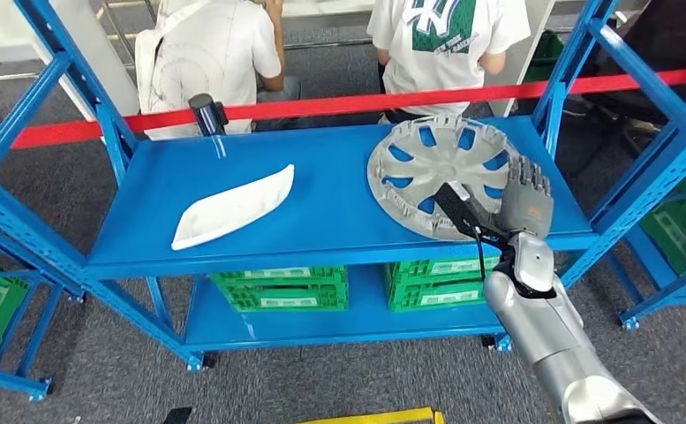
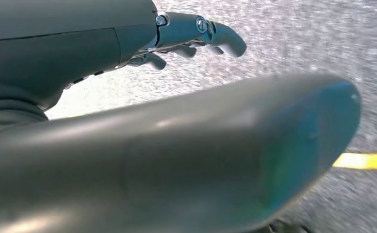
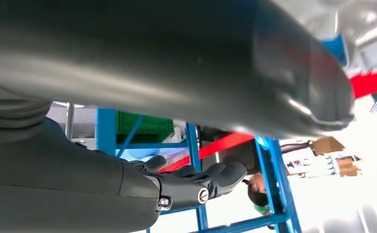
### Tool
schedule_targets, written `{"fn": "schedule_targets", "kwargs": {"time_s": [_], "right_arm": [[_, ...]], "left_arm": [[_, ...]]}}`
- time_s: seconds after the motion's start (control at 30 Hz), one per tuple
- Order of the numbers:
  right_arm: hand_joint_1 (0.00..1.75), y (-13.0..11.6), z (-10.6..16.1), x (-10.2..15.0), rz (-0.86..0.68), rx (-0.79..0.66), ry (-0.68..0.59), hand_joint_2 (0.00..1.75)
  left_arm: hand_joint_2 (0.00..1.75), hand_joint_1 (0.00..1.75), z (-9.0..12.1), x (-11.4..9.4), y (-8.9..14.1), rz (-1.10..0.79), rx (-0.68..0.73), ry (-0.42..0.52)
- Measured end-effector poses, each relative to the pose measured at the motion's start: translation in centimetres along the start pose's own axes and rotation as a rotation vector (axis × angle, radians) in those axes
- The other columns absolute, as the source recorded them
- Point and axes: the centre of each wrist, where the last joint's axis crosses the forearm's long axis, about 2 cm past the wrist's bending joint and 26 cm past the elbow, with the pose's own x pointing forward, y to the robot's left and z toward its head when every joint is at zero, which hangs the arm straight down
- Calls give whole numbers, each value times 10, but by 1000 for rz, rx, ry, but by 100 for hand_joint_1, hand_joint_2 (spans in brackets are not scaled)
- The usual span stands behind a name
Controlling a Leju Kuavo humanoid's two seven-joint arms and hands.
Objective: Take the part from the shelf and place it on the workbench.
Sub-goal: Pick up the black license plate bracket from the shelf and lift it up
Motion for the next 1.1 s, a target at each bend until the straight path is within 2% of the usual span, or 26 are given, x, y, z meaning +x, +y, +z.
{"fn": "schedule_targets", "kwargs": {"time_s": [0.63,1.1], "right_arm": [[0,9,5,2,-45,59,-18,0],[0,-8,-17,53,-116,80,-106,0]], "left_arm": [[0,0,0,0,2,-4,-7,-22],[0,0,-1,6,3,-18,-16,-40]]}}
